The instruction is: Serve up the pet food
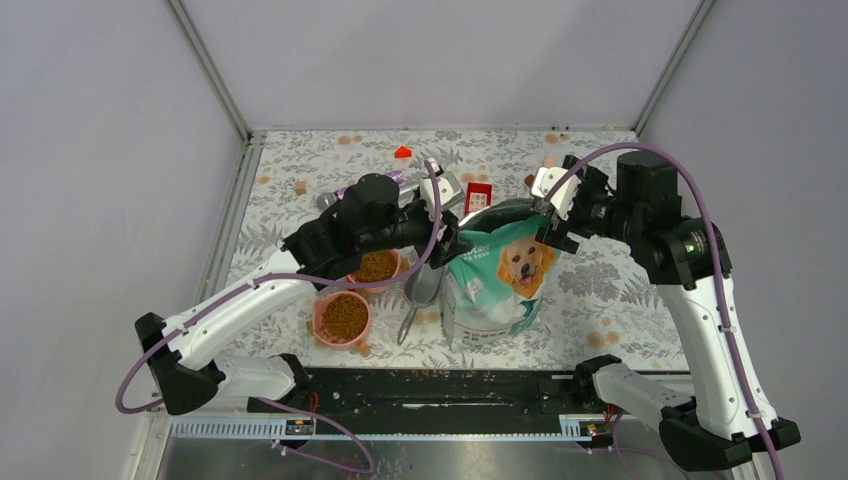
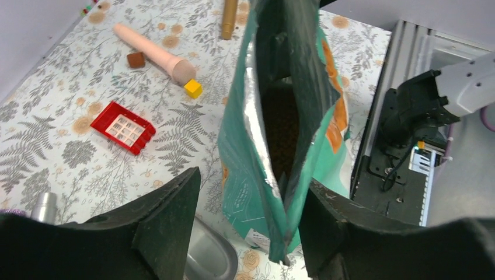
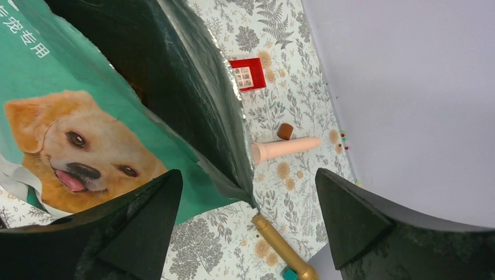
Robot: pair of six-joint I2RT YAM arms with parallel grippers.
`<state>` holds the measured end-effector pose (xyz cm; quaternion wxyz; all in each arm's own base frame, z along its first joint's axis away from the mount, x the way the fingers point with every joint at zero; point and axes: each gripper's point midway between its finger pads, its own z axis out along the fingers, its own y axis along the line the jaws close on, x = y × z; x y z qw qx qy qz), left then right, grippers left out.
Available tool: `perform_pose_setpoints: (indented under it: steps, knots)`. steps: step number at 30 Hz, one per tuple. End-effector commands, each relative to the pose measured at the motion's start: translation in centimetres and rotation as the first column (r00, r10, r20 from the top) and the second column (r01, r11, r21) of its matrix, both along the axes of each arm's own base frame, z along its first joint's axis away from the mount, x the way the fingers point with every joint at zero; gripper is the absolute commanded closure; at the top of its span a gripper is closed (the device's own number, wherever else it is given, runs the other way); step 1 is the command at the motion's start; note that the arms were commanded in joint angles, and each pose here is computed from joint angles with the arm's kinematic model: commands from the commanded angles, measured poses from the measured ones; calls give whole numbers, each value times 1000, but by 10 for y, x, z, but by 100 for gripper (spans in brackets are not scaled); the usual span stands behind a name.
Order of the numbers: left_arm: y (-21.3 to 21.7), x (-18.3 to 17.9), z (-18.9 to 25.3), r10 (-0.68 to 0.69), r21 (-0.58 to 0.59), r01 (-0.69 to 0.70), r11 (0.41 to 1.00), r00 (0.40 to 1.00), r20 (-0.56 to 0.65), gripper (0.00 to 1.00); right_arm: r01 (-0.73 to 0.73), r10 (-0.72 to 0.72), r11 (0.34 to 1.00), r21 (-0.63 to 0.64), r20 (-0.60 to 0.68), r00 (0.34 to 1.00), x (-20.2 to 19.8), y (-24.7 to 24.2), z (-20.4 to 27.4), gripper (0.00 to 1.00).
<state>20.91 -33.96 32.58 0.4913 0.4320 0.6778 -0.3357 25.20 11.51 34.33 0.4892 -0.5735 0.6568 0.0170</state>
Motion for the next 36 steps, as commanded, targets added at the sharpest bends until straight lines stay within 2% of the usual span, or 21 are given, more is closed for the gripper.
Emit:
perform_pose_setpoints:
  steps: [1,5,10,18,19,21,24,28,32,36]
  knots:
    - [-4,-18,18,-142,-30,144,989,988,61,43,-37,36,999,35,30,999,-13,4,9,8]
    - [-2,-30,30,-200,-57,208,977,972,120,50,-121,121,993,2,-43,992,-33,7,-7,9]
    - [0,-40,32,-280,-17,287,958,944,177,50,-158,151,986,-56,-121,981,-38,3,-17,11]
    - [-5,-33,24,-319,59,313,948,927,198,57,-220,209,972,-87,-124,970,-34,7,-16,19]
    - [-7,-32,23,-319,65,312,948,927,197,60,-222,211,971,-86,-123,970,-32,8,-15,27]
    - [-9,-28,24,-313,70,305,950,929,196,71,-223,211,971,-85,-132,969,-29,9,-15,42]
    - [-11,-25,28,-311,70,303,950,929,202,99,-204,190,975,-82,-155,969,-24,10,-14,69]
    - [-5,-16,38,-224,46,219,975,955,197,100,-184,160,974,-132,-177,971,-27,-1,-11,98]
    - [5,-14,43,-125,-84,144,986,973,196,100,-174,141,964,-201,-168,976,-39,-17,-13,100]
    - [41,-2,33,83,-138,-58,989,980,183,100,-174,131,948,-268,-172,976,-57,-34,-21,100]
